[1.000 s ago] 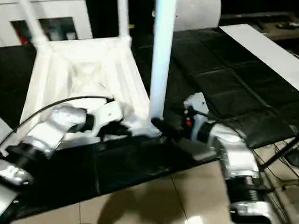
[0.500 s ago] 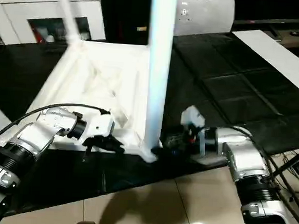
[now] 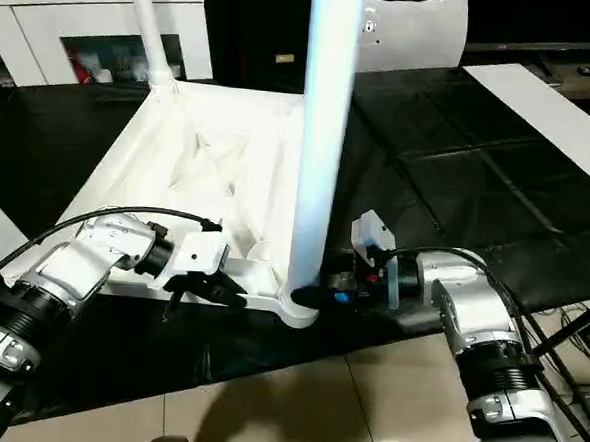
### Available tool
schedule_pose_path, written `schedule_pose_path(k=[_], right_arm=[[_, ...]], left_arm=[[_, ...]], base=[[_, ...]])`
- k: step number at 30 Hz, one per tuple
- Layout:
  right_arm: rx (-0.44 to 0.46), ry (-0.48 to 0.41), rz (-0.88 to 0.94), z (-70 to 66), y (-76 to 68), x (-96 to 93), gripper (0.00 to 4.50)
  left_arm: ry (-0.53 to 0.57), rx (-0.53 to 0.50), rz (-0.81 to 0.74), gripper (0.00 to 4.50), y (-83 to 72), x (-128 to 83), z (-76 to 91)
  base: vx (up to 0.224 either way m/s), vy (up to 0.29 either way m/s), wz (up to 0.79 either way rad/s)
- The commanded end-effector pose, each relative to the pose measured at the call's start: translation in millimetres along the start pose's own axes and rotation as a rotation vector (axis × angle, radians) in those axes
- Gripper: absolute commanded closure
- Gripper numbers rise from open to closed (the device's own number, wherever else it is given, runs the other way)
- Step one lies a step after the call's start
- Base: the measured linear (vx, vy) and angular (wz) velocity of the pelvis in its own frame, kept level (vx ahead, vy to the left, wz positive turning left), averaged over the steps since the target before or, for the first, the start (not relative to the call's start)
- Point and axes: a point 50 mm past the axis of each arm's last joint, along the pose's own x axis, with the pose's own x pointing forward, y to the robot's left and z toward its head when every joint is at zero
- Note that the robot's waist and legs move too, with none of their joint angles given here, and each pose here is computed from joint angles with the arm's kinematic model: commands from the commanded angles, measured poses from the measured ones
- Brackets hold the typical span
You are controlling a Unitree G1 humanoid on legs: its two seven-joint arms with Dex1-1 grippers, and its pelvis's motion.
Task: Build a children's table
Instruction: Rotate leg to tighten
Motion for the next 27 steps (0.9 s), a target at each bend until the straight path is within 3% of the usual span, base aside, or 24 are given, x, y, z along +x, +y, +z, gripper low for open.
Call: schedule_pose_path(k=[1, 4, 8, 9, 13, 14, 17, 18, 22, 27], right_arm=[[0.01, -0.073, -0.028, 9.6, -0.9, 4.4, 2.41], [0.055, -0.064, -0.138, 8.3, -5.9, 14.7, 2.51], [0.13, -0.073, -0.448, 7.0, -25.9, 33.0, 2.53], [0.194, -0.061, -0.603, 3.6, -35.9, 38.3, 2.53], [0.259, -0.04, -0.776, 1.2, -45.2, 46.6, 2.54], [0.297, -0.084, -0.84, 3.7, -48.8, 52.3, 2.54], [0.294, -0.123, -0.858, 6.3, -49.5, 61.6, 2.54], [0.294, -0.123, -0.858, 6.3, -49.5, 61.6, 1.99], [0.282, -0.187, -0.809, 10.5, -45.4, 64.9, 1.68], [0.201, -0.211, -0.793, 11.4, -41.8, 47.5, 1.29]], left_arm=[[-0.034, 0.024, -0.061, 4.5, -2.5, 9, 12.0], [-0.042, -0.033, -0.023, 4.5, 0.0, 13, 14.4], [-0.066, -0.15, 0.136, 4.5, 11.1, 22, 18.1], [-0.089, -0.203, 0.219, 4.5, 16.7, 26, 21.8], [-0.119, -0.265, 0.323, 4.5, 23.9, 33, 29.7], [-0.141, -0.288, 0.376, 4.5, 28.3, 36, 36.3], [-0.163, -0.305, 0.431, 4.5, 33.1, 43, 45.7], [-0.163, -0.305, 0.431, 4.5, 33.1, 43, 45.7], [-0.145, -0.299, 0.479, 4.5, 37.7, 41, 46.6], [-0.116, -0.254, 0.464, 4.5, 34.1, 35, 39.5]], base=[[0.0, 0.0, 0.0], [0.0, 0.0, 0.0], [0.0, 0.0, 0.0], [0.0, 0.0, 0.0], [0.0, 0.0, 0.0], [0.0, 0.0, 0.0], [0.0, 0.0, 0.0], [0.0, 0.0, 0.0], [0.0, 0.0, 0.0], [0.0, 0.0, 0.0]])
